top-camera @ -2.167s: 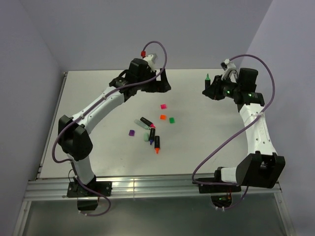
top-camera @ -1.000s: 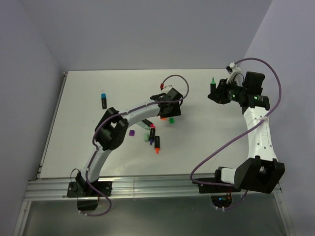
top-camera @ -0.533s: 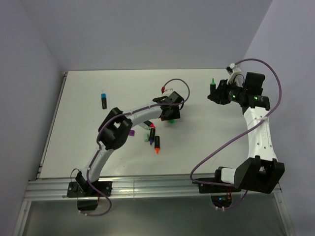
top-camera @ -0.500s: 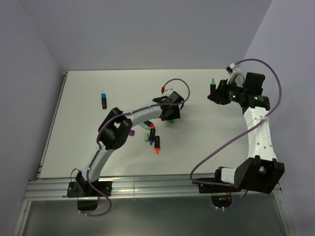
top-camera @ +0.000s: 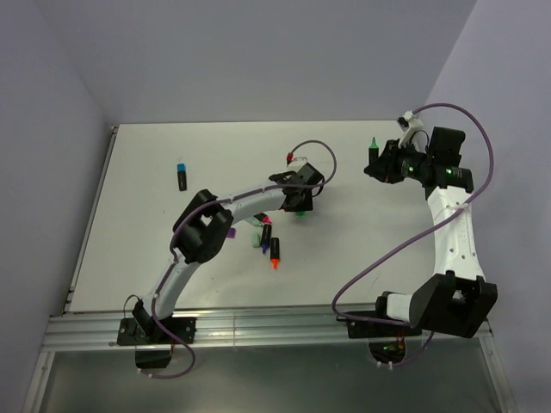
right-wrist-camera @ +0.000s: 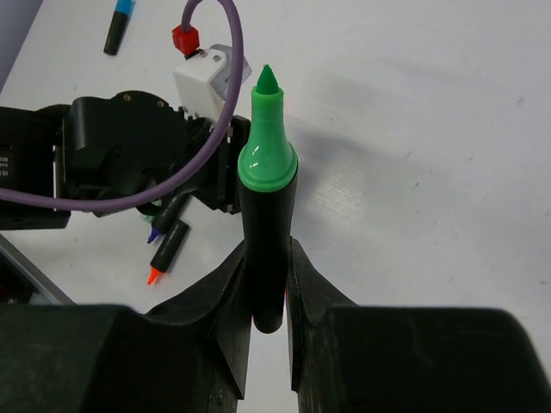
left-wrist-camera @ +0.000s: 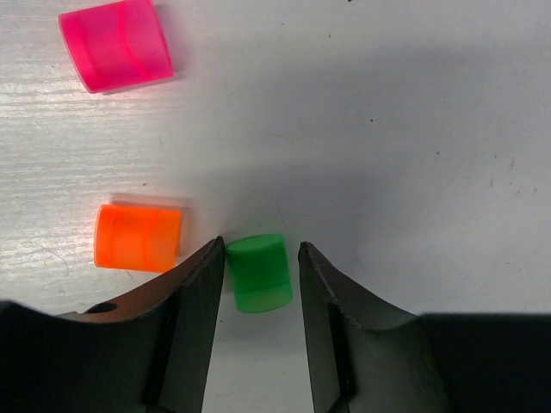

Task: Insert the pens into the pen caps
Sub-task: Insert the pen cap onto the pen.

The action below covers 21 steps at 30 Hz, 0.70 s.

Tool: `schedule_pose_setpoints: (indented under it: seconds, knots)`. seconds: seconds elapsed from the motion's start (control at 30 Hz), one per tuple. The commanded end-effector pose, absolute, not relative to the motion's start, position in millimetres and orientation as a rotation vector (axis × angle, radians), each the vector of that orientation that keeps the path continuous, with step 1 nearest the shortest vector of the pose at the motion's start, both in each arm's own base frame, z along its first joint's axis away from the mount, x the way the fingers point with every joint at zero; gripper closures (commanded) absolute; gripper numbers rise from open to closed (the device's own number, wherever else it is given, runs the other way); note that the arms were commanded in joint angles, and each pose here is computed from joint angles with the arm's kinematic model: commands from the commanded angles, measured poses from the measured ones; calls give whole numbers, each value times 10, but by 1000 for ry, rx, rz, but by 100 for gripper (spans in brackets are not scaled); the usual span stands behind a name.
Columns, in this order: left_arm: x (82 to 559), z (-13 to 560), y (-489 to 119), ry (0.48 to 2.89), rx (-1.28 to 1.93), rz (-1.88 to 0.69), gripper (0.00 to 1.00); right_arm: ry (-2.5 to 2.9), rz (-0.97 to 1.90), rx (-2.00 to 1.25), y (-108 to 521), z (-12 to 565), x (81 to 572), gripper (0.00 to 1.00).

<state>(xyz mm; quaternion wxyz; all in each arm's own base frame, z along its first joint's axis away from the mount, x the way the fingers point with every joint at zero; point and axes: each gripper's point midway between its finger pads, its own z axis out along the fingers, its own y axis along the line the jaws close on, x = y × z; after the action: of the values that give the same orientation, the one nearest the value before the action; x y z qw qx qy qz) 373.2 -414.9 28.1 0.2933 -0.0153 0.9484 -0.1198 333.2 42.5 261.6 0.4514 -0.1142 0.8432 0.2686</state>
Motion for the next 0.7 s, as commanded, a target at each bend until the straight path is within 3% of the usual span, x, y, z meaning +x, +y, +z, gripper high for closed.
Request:
schedule_pose_setpoints:
  seconds: [0.0, 0.4, 0.53, 0.67]
  knots:
    - [3547, -58, -4029, 2581, 84, -189, 54, 2059, 672, -298, 422, 2692, 3348, 100]
    - [3493, -373, -3874, 2567, 229, -37, 57, 2063, 681, -292, 379, 2649, 3330, 100]
    - [3454, -461, -3827, 2581, 238, -17, 65, 2069, 676, -285, 348, 2619, 3329, 100]
    - [3509, -363, -3865, 2555, 212, -35, 90, 2066, 694, -293, 366, 2621, 3317, 100]
